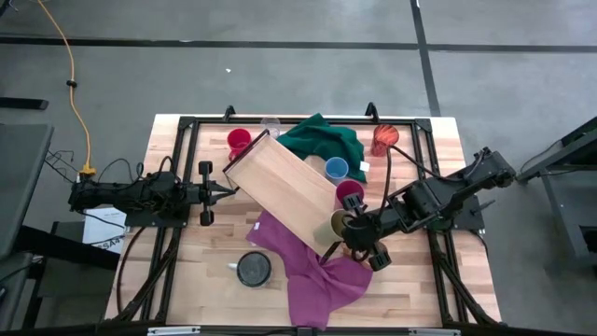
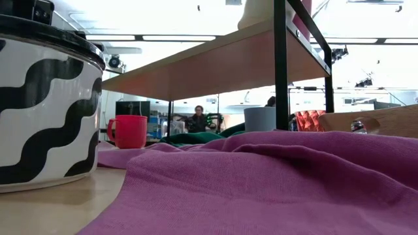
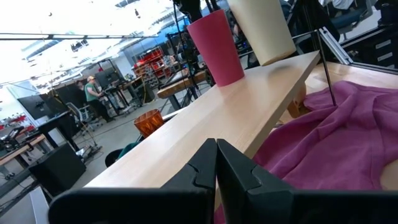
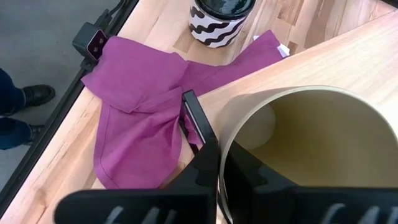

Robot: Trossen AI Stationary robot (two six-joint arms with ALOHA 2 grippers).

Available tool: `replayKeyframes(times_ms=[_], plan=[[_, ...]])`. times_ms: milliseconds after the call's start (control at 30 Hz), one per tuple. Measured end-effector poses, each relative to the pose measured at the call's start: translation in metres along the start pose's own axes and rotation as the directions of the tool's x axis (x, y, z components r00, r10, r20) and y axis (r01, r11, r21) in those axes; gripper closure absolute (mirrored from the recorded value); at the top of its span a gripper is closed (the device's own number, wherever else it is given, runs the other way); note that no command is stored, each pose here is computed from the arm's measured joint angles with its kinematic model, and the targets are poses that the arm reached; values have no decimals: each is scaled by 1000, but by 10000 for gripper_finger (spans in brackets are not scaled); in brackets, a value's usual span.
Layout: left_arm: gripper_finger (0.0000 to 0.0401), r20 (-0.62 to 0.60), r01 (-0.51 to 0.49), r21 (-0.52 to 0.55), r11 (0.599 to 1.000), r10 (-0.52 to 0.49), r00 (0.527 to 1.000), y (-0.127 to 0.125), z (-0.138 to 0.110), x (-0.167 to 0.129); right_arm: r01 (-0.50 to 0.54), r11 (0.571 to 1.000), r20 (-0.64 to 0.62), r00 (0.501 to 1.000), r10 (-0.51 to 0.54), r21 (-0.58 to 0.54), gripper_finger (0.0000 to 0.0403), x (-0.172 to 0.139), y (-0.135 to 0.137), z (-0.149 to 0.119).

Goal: Stack small to large cups/mugs on shelf
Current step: Put the gray cup on the shelf

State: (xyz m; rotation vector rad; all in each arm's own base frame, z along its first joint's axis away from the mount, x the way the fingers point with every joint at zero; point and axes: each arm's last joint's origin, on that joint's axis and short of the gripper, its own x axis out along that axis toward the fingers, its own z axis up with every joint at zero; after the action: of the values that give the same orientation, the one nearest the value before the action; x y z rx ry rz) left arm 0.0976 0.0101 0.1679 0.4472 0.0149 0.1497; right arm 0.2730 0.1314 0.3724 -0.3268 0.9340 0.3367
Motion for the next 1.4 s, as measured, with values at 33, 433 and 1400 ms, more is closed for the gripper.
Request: replayKeyframes(times_ms=[33,433,1400], plan=[[400,0,0,0,1000,0,1000,0,0,0,0,1000,0,1000,0,1,400,0,0,0],[400,0,0,0,1000,0,1000,0,0,0,11,1000,-2,1000,-11,2,377,0,-1,0],[400,0,0,0,1000,0,1000,0,0,0,46,999,30,998,-46,-2,377,11,-7,7]])
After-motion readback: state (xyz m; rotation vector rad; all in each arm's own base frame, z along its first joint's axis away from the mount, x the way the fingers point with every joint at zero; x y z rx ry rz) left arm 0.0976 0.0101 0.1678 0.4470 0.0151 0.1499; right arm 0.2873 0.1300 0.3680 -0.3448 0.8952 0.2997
